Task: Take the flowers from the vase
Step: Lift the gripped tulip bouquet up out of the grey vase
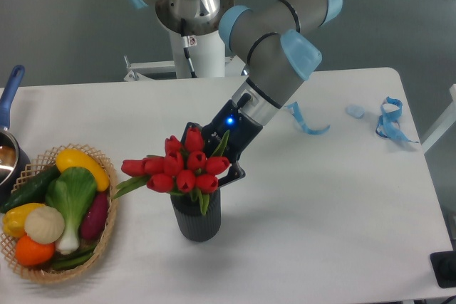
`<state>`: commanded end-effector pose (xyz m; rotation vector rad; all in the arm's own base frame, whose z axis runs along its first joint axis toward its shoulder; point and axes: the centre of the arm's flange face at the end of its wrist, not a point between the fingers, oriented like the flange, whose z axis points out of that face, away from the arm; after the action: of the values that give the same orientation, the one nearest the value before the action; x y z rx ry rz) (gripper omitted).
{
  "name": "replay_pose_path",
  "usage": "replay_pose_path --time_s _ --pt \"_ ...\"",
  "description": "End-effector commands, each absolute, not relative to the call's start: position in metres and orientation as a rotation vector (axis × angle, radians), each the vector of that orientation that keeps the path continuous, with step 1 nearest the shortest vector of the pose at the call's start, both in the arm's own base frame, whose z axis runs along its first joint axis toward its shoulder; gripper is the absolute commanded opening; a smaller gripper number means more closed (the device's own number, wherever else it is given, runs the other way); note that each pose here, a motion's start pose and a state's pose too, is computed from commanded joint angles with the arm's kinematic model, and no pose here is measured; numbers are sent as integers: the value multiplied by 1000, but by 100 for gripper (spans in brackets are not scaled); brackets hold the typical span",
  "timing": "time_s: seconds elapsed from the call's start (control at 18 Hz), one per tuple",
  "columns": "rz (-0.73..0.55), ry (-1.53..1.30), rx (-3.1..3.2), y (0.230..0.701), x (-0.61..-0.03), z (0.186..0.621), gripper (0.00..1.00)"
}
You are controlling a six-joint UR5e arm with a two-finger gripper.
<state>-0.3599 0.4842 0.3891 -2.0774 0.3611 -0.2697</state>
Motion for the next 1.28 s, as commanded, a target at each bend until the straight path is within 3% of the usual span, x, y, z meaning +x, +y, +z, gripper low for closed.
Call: replay_pose_path --time_s 0.44,0.78,0.94,1.28 --pt "-262 263 -2007 477 -347 477 42" --pt "-281 145 -1884 448 -370 548 42" --pt "-262 130 -1875 436 -368 561 42" --pt "-131 19 -1882 379 -434 554 42"
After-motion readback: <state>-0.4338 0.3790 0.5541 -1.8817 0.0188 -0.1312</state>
